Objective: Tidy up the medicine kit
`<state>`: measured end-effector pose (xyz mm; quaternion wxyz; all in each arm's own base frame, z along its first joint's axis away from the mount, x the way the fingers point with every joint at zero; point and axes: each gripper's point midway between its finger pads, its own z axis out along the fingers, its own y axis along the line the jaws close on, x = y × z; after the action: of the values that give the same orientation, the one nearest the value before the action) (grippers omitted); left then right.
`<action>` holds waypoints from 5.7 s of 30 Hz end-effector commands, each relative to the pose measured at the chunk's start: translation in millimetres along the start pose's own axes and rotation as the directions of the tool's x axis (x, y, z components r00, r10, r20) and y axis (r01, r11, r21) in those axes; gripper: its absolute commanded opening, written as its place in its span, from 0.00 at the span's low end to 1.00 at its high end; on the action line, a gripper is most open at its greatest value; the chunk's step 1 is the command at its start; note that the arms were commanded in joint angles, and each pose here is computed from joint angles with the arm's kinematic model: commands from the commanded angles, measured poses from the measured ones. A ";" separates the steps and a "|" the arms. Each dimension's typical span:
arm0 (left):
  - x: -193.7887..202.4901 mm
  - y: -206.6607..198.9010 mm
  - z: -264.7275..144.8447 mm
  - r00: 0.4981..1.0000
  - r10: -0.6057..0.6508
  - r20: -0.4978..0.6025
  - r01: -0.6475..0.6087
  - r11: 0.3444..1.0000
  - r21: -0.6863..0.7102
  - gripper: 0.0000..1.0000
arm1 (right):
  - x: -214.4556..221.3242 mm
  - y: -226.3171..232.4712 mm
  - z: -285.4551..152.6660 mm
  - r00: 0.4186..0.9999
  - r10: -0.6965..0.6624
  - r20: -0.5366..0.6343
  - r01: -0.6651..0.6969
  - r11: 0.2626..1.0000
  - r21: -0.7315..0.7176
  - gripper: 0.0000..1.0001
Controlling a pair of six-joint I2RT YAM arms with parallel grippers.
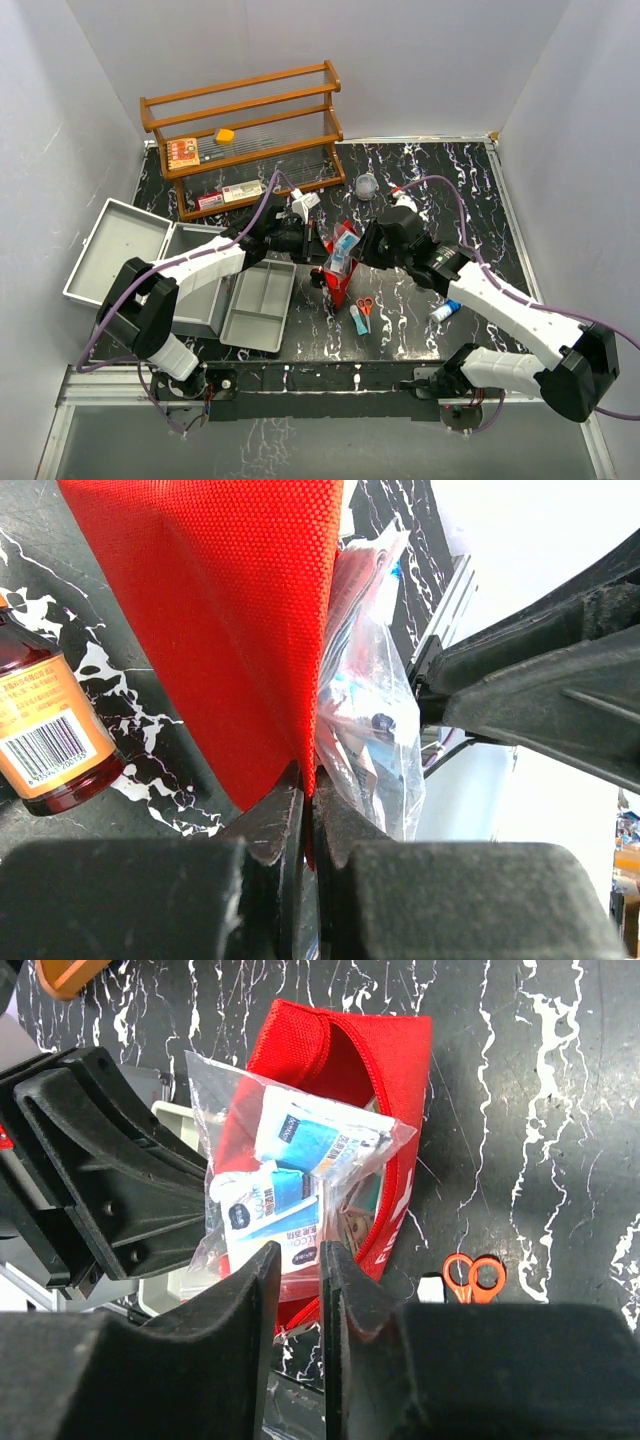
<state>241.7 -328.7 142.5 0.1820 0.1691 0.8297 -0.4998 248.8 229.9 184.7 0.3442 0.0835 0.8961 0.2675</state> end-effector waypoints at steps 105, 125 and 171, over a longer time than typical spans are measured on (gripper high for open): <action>2.0 -16.1 -9.6 0.984 0.180 0.005 -0.180 0.983 0.039 0.00 | 7.5 30.7 20.0 0.967 -0.250 -0.056 0.234 0.950 -0.205 0.27; -2.6 -52.0 -21.3 0.977 0.211 0.039 -0.214 0.962 0.170 0.00 | 5.7 3.5 56.9 0.999 -0.013 -0.032 0.013 1.000 -0.006 0.02; -12.0 -42.9 -11.8 0.981 0.185 0.056 -0.191 0.972 0.135 0.00 | 37.8 3.7 30.7 0.959 -0.201 -0.199 0.181 0.977 -0.114 0.06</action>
<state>230.0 -328.6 157.4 0.2149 0.2278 0.8006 -0.5109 228.5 253.2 134.1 0.2493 -0.0444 0.9270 0.2767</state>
